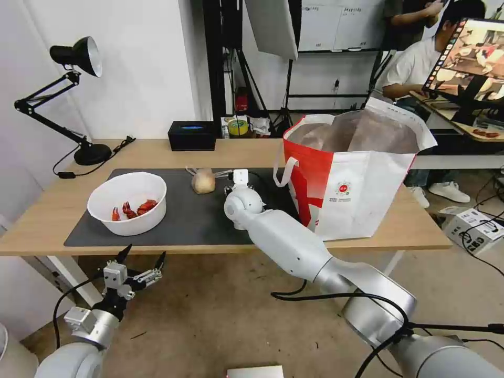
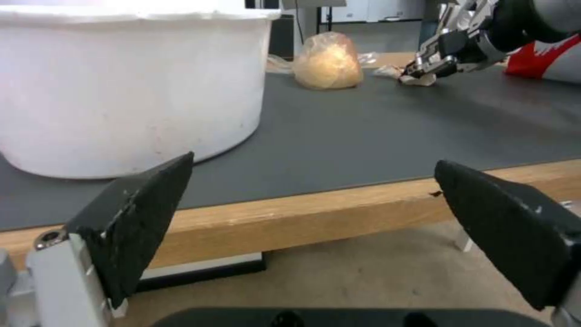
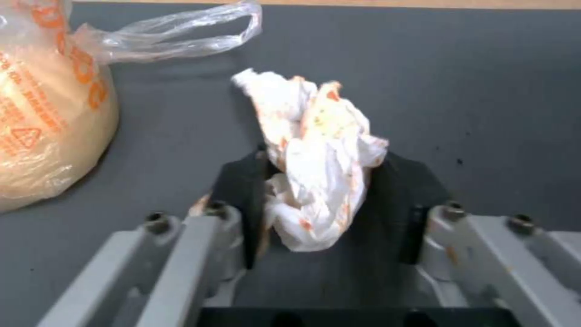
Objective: Pick up the trash from the table and place it into the takeout bag.
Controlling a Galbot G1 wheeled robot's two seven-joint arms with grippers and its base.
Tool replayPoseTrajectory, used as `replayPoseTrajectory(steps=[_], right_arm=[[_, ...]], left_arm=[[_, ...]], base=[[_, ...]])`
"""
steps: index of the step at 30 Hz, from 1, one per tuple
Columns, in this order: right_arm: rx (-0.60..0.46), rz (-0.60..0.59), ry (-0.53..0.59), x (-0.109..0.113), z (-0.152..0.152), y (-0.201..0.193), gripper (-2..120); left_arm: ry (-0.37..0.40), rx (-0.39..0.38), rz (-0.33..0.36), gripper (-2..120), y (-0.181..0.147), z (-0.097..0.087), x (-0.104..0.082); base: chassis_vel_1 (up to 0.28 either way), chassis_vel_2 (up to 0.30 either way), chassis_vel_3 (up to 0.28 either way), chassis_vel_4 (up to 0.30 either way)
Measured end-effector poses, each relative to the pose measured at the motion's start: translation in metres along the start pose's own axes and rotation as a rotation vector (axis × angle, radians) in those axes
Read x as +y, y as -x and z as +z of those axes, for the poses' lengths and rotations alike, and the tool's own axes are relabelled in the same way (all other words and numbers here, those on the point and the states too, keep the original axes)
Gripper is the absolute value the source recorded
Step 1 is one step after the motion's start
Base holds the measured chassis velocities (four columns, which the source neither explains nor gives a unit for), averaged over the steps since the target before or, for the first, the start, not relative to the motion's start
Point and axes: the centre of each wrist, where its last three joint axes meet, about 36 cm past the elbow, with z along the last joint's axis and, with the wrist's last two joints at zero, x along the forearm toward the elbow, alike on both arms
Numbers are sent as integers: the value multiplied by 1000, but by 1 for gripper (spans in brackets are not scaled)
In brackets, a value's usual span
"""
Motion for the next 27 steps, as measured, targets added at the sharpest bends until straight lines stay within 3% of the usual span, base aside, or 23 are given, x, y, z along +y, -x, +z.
replayPoseTrajectory(steps=[10,17,27], right_arm=[[2,5,4,-1,4,1,0],[-16,9,1,-2,7,-1,0],[-131,21,-25,-13,-1,-26,0]], left_arm=[[-2,-4,8,100,5,2,-2],[-1,-4,10,100,7,3,-2],[-7,-8,8,100,9,6,-3]], base=[[0,0,0,0],[0,0,0,0],[0,0,0,0]])
